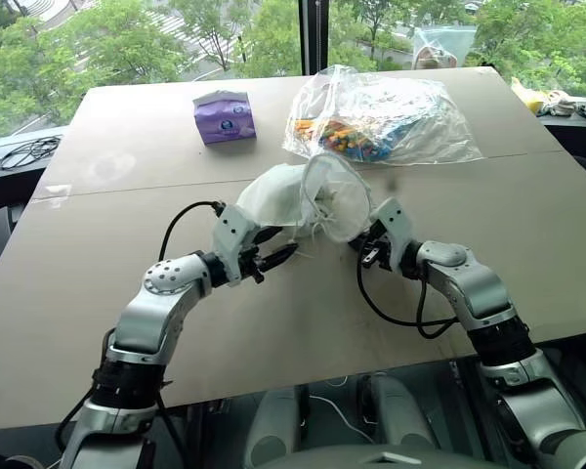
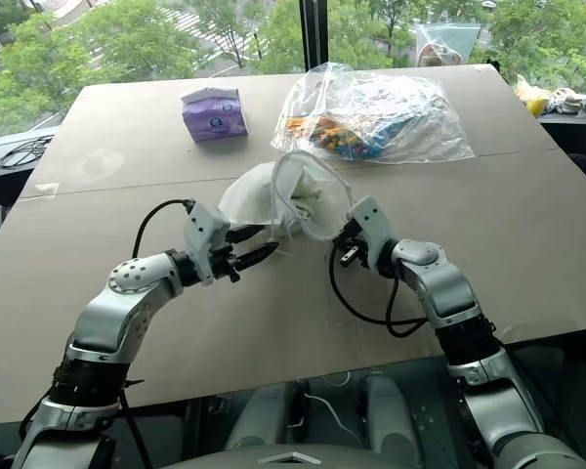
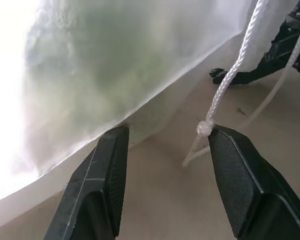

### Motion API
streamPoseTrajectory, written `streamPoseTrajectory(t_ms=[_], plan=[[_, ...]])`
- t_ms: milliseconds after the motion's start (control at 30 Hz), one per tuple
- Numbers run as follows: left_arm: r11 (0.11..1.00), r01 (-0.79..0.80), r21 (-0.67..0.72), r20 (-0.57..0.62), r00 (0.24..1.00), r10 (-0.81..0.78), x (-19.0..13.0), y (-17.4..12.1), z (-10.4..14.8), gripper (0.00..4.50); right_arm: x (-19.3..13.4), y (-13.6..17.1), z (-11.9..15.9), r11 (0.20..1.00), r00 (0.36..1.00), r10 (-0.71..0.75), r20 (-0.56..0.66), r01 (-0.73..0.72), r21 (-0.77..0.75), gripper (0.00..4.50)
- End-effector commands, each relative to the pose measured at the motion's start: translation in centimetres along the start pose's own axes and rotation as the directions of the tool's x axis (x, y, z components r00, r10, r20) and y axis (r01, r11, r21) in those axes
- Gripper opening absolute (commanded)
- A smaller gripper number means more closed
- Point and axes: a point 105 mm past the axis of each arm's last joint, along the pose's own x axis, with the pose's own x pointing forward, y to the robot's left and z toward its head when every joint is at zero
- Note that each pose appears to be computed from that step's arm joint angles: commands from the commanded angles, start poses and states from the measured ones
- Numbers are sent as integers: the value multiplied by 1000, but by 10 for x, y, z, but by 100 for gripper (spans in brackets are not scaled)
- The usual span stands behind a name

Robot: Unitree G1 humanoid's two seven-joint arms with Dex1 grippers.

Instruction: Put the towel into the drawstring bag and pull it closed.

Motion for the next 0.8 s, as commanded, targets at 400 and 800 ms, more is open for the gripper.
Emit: streamPoseTrajectory(t_ms=[400,800], plan=[[1000,28,-10,79,996,-27,21,-16,13,250,-2,4,16,1000,999,4,54,-3,-24,0],[995,74,-66,35,997,-72,27,-27,1,250,-2,6,15,1000,998,2,57,-1,-19,0]])
